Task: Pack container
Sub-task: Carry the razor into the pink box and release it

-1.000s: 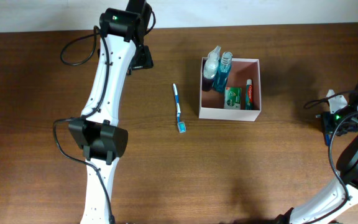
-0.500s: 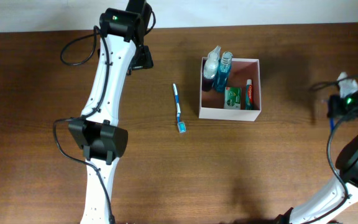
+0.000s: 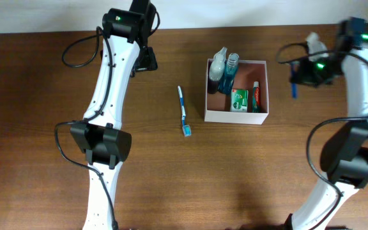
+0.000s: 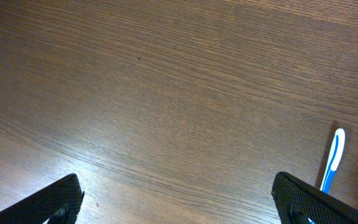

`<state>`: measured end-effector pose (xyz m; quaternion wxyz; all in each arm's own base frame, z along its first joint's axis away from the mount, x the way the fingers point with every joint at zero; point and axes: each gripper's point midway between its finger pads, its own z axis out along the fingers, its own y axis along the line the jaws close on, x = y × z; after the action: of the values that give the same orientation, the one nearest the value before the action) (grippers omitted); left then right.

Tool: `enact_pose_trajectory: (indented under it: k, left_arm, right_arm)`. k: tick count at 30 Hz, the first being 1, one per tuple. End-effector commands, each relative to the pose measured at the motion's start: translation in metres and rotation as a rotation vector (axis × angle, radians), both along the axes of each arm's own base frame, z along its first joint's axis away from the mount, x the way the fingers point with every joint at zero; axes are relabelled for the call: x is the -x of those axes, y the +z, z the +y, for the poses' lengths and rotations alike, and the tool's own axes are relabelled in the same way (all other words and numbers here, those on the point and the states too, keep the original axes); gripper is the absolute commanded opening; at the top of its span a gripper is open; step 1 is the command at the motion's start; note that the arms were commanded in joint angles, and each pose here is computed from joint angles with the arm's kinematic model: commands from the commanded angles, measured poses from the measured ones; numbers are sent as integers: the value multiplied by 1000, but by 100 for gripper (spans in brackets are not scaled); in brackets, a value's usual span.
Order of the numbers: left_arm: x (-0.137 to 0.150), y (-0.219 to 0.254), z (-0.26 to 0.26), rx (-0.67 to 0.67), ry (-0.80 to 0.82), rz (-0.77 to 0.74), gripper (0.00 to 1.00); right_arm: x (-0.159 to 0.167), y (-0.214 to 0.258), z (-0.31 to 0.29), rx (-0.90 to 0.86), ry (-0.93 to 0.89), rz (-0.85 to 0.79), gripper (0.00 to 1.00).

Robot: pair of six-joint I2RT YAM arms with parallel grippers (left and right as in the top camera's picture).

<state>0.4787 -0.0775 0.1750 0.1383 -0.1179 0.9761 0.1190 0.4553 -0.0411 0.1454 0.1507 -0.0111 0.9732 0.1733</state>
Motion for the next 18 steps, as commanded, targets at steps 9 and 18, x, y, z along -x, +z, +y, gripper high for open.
enact_pose_trajectory:
  k: [9, 18]
  left_arm:
    - [0, 0, 2, -14, -11, 4, 99]
    - [0, 0, 2, -14, -11, 4, 99]
  right_arm:
    - [-24, 6, 75, 12, -17, -26, 4]
    - [-20, 5, 81, 4, -29, -3, 19]
